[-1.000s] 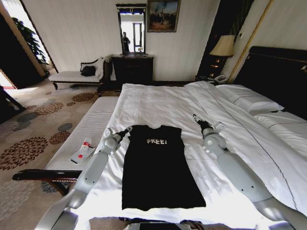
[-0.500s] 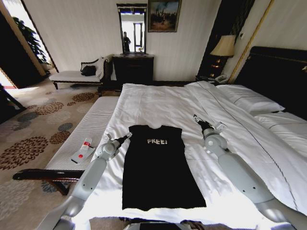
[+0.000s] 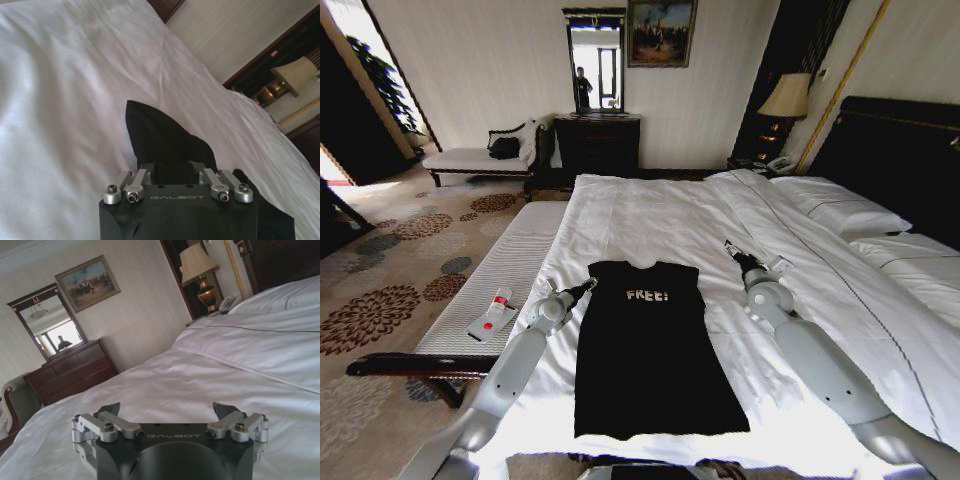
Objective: Fold the clothes on the bed.
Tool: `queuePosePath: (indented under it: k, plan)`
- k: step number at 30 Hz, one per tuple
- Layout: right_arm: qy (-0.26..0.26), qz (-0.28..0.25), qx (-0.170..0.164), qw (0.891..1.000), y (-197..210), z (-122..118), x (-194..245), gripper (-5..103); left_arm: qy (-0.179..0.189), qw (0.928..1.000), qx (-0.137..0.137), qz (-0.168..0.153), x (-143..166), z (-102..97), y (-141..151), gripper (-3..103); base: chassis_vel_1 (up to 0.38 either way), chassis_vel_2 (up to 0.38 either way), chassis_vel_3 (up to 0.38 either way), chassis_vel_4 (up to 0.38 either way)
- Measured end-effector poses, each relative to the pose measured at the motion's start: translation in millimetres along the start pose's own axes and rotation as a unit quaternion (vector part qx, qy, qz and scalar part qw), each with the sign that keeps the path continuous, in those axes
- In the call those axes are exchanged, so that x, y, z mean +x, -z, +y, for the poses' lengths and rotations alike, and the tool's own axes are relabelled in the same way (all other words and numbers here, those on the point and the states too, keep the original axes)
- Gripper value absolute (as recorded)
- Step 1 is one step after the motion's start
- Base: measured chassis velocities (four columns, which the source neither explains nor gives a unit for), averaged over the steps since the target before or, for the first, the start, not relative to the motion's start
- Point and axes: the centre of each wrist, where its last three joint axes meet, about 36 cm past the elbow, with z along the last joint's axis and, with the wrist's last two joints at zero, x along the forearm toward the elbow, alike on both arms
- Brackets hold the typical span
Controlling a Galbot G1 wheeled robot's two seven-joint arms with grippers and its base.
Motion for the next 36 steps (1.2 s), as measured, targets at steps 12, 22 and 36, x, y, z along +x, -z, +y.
queuePosePath:
  k: [12,22,36]
  plan:
    - [-0.003,0.001,0.001,1.000,-1.2,-1.3,-1.9,100,-0.003,1.0000,-0.003,0.008,-9.1,-1.7,-7.6,1,0.000,0.000,0.000,0.000]
    - [-0.004,0.002,0.001,1.000,-3.3,-1.1,-3.1,100,-0.028,0.9975,-0.064,0.008,-7.6,-16.2,-10.4,1,0.000,0.000,0.000,0.000]
    - [-0.006,0.002,0.002,1.000,-6.7,-2.4,-1.8,100,-0.037,0.9876,-0.149,0.033,-1.2,-27.6,-35.8,1,0.000,0.000,0.000,0.000]
